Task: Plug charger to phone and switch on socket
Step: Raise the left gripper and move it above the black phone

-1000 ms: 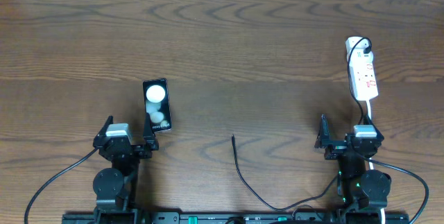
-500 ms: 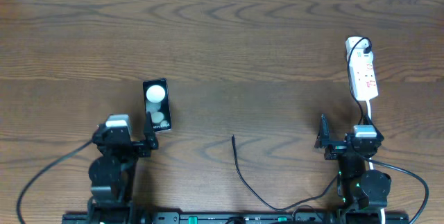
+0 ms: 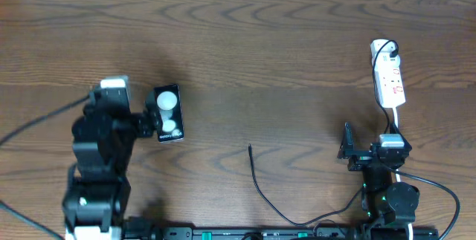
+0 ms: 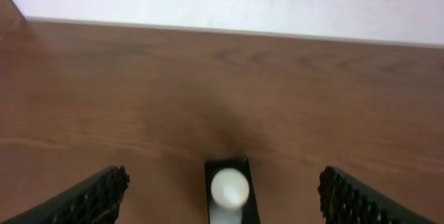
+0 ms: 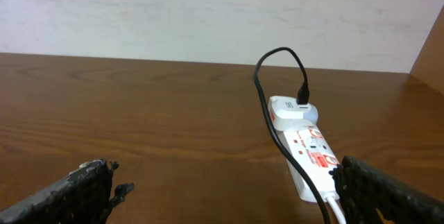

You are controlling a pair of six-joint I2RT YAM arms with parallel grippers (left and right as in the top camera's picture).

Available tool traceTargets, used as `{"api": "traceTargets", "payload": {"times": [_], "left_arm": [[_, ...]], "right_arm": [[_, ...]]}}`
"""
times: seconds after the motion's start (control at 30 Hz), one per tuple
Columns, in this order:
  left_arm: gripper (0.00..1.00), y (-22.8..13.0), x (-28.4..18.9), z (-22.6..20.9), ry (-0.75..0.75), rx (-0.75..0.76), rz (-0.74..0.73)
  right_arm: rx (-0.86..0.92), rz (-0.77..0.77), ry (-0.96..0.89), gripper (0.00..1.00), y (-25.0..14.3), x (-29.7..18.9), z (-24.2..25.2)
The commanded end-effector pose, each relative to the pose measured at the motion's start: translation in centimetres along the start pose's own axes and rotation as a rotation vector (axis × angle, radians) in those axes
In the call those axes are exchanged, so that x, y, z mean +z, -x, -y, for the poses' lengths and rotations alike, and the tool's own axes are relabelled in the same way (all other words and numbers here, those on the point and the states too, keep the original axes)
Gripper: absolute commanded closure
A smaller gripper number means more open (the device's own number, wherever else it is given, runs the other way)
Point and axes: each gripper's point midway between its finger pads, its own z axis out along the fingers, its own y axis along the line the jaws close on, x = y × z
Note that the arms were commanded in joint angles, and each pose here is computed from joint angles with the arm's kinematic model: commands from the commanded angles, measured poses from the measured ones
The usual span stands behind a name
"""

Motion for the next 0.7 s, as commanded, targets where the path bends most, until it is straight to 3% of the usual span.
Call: {"api": "traceTargets", "payload": {"times": [0.0, 0.4, 0.67], "left_arm": [[0.11, 2.8, 0.1, 0.2, -0.004, 0.011, -0.025], [0.10, 5.4, 2.6, 0.3, 0.017, -0.013, -0.364], [0.10, 2.8, 5.7, 0.7, 0.002, -0.024, -0.606]], "right_arm": [[0.010, 0.001, 0.007, 0.01, 0.0, 0.0, -0.2], [0.010, 0.001, 0.007, 0.01, 0.0, 0.0, -0.2], [0.010, 0.001, 0.007, 0.00, 0.0, 0.0, -0.2]]}}
